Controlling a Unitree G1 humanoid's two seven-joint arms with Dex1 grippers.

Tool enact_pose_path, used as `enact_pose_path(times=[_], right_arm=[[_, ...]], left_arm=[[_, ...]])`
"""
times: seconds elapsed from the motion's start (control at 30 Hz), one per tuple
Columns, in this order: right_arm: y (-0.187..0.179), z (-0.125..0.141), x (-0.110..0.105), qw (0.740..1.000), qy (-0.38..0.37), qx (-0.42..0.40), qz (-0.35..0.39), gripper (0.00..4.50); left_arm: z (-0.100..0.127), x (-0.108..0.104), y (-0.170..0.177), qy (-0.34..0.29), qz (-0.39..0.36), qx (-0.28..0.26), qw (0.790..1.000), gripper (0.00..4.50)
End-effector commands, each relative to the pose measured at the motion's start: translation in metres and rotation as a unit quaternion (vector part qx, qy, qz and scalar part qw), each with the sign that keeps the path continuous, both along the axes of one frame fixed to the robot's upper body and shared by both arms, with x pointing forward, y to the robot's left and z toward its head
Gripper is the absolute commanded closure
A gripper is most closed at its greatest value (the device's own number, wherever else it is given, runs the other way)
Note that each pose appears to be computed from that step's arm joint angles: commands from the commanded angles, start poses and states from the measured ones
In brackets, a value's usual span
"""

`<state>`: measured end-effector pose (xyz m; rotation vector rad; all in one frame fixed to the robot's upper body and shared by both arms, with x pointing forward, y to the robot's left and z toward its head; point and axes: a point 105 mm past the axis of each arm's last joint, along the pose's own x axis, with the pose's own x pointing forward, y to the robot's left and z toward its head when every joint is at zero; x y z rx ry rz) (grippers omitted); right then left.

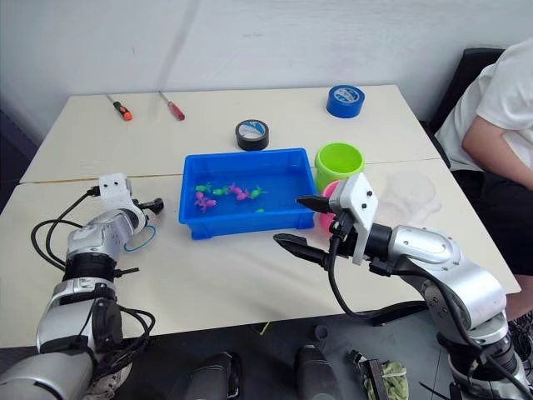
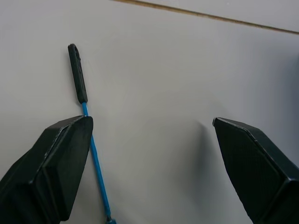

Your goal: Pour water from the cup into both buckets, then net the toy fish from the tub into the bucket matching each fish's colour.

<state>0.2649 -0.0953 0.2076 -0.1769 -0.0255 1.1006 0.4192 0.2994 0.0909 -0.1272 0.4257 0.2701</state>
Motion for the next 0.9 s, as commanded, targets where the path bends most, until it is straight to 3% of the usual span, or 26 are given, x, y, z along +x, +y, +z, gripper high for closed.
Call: enact_pose_path(times=[0.03, 0.23, 0.5, 0.9], right_arm=[[0.003, 0.010, -0.007, 1.000, -0.025, 0.007, 0.011, 0.08], [0.004, 0.009, -0.008, 1.000, -0.022, 0.009, 0.010, 0.08], [0.004, 0.007, -0.005, 1.000, -0.020, 0.007, 0.011, 0.08], [0.004, 0.006, -0.004, 1.000, -0.021, 0.006, 0.014, 0.08]], left_arm=[[-0.005, -0.004, 0.011, 0.017, 0.039, 0.006, 0.999, 0.00], [0.019, 0.000, 0.013, -0.043, 0.063, 0.016, 0.997, 0.00], [0.049, 0.007, 0.004, -0.106, 0.030, 0.050, 0.993, 0.00], [0.026, -0.010, 0.018, -0.061, 0.104, 0.028, 0.992, 0.00]])
